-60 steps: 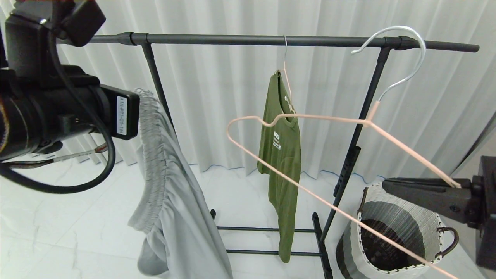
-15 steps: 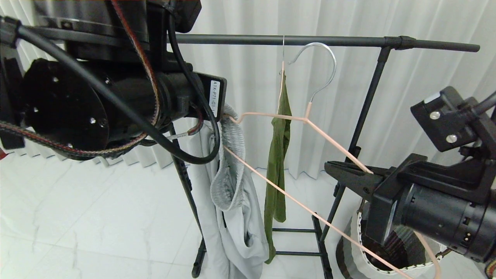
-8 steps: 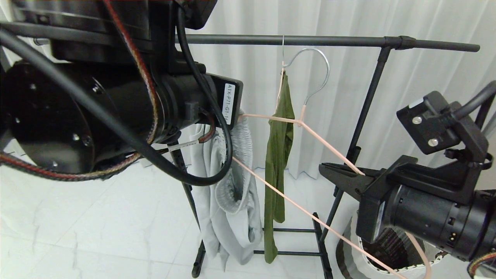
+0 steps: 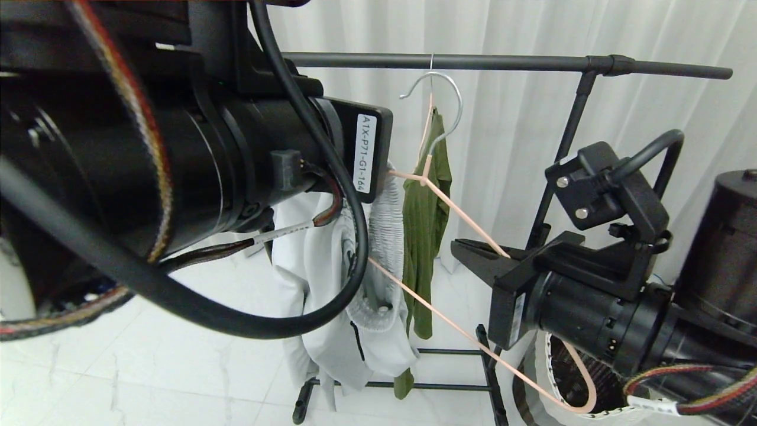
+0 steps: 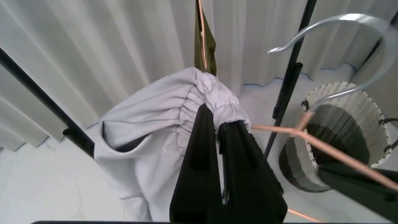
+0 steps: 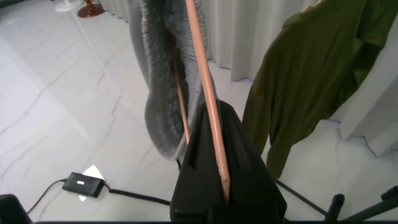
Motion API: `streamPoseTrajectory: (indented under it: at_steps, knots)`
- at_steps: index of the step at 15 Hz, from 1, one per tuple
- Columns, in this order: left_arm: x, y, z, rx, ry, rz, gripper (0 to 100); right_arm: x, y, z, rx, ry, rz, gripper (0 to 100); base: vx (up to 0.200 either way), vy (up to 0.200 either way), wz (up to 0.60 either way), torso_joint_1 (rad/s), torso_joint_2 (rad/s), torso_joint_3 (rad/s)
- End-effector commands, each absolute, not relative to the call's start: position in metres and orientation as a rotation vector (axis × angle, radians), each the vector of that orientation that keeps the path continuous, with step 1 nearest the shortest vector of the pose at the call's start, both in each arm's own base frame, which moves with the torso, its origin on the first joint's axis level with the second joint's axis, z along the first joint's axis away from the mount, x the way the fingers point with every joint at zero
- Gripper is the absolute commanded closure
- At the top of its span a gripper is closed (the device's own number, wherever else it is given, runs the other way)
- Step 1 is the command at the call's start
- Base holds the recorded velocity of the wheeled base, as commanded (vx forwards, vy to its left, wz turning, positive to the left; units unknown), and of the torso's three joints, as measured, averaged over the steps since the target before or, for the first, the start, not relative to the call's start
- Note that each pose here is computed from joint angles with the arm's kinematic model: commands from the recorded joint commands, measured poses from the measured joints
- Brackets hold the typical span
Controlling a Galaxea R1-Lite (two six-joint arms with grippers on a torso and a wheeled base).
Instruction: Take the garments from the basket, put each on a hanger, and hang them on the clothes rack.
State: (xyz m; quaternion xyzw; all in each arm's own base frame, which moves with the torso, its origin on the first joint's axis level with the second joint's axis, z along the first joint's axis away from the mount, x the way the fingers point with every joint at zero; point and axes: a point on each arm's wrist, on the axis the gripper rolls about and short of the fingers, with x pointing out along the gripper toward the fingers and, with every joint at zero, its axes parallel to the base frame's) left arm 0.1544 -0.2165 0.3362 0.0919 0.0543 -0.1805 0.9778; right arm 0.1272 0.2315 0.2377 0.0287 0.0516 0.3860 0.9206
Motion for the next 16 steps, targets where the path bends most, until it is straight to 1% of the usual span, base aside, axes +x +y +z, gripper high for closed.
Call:
streamPoseTrajectory:
  at_steps: [1,3,6,9,16]
  knots:
    - [0.153,-0.215,0.339,0.171,0.103,-0.366,100,0.133,0.244,0.226,0.044,0.126,0.795,100,0.000,0.000,0.00,0.000,0.00,0.000]
    - [0.152,-0.213,0.339,0.160,0.106,-0.363,100,0.135,0.249,0.224,0.052,0.117,0.795,100,0.000,0.000,0.00,0.000,0.00,0.000]
    - [0.148,-0.207,0.332,0.177,0.122,-0.364,100,0.135,0.246,0.228,0.069,0.100,0.787,100,0.000,0.000,0.00,0.000,0.00,0.000]
    - [0.145,-0.204,0.323,0.194,0.142,-0.420,100,0.134,0.244,0.235,0.107,0.052,0.786,100,0.000,0.000,0.00,0.000,0.00,0.000]
    - [0.142,-0.208,0.313,0.214,0.163,-0.440,100,0.128,0.231,0.252,0.145,-0.001,0.761,100,0.000,0.000,0.00,0.000,0.00,0.000]
